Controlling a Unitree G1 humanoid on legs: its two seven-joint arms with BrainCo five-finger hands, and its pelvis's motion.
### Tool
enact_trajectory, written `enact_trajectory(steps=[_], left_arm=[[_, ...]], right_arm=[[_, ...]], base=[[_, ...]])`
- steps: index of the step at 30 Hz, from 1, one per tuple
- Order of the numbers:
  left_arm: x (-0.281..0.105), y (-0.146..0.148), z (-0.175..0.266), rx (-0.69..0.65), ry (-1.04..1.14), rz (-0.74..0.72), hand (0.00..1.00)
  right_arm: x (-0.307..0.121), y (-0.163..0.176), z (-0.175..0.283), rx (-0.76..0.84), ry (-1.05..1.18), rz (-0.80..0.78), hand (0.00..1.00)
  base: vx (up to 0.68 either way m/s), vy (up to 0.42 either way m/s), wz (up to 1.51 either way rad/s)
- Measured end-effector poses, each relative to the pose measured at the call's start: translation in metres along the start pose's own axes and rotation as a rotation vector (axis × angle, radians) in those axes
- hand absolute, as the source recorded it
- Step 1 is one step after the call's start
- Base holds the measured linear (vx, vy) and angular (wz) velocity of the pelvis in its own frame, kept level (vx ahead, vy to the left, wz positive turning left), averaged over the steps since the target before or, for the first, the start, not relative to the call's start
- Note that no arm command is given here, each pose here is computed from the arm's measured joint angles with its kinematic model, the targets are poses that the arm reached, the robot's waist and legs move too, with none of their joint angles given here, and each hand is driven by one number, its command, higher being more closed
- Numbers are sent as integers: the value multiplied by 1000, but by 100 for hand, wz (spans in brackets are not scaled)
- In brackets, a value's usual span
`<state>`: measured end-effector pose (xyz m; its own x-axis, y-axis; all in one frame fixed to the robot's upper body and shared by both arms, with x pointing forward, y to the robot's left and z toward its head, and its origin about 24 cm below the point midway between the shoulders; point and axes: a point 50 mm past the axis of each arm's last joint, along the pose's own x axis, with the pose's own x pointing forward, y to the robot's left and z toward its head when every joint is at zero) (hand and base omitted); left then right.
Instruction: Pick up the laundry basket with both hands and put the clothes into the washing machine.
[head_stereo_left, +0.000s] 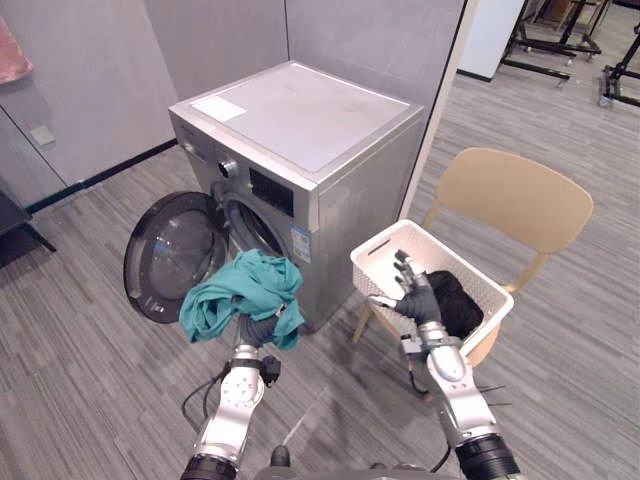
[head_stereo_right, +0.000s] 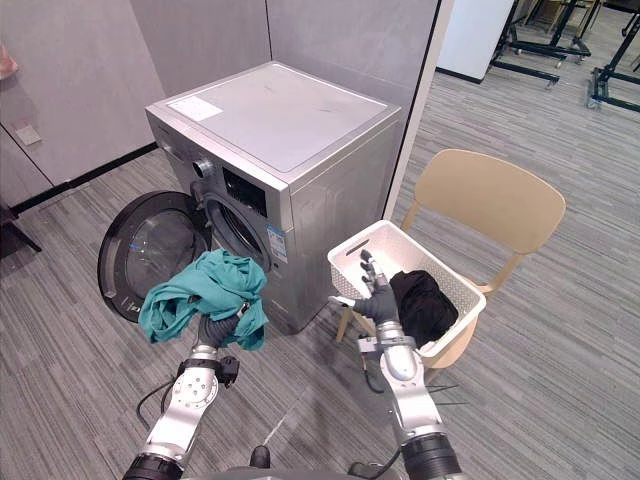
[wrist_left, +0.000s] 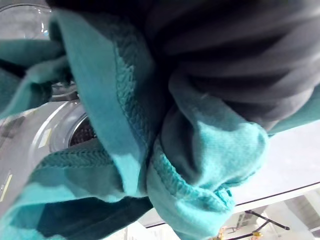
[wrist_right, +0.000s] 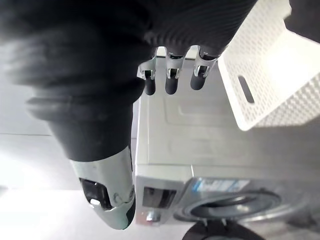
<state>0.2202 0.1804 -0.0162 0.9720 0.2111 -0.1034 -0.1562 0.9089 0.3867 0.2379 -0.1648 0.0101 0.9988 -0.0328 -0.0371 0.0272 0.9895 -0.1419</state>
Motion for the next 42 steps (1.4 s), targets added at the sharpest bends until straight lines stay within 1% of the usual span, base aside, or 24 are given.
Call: enact_trajectory(steps=[1,4,6,7,10,12,17,19,22,27,29,34,38,40,42], left_arm=[[-1,3,-2,-2,11,12,100],[-6,16,-20,-18,87,55,100],[-9,18,-32,-3,140,48,100],[-12,18,-41,-14,185,39,100],[-16,17,-53,-20,249,33,100],[-21,14,-63,-16,297,12,100],[-24,12,-69,-11,338,-2,100],[-27,11,-74,-5,364,-10,100],[-42,10,-92,11,448,-28,100],[-52,11,-98,15,478,-47,100],[-53,9,-93,13,458,-54,100],[-32,9,-77,33,377,-71,100],[-14,-2,-67,18,340,-89,100],[-13,-2,-67,20,341,-91,100],[-15,-5,-67,11,345,-95,100]], right_arm=[[-2,-2,-6,-6,29,-6,0],[-17,-11,-46,-68,223,-12,0],[-32,-18,-73,-104,350,-13,0],[-47,-23,-94,-130,466,-17,0],[-68,-30,-122,-160,621,-35,0],[-90,-41,-144,-155,767,-103,0],[-130,-53,-170,-87,989,-274,0],[-133,-53,-171,-69,1010,-309,0],[-127,-50,-170,-60,1003,-323,0],[-124,-38,-171,-35,1017,-305,0],[-130,-37,-169,-34,999,-306,0],[-133,-28,-170,-14,1011,-285,0],[-143,-25,-175,-21,1052,-264,0],[-146,-24,-176,-20,1065,-260,0],[-134,-34,-171,-31,1020,-285,0]], base=[[60,-30,1],[21,-13,2],[25,-9,14],[23,-1,33],[-3,1,52],[55,14,96],[28,159,138],[114,146,82],[94,70,35],[95,95,21],[220,72,45],[260,3,78],[405,-67,94],[559,-133,71],[567,-169,19]])
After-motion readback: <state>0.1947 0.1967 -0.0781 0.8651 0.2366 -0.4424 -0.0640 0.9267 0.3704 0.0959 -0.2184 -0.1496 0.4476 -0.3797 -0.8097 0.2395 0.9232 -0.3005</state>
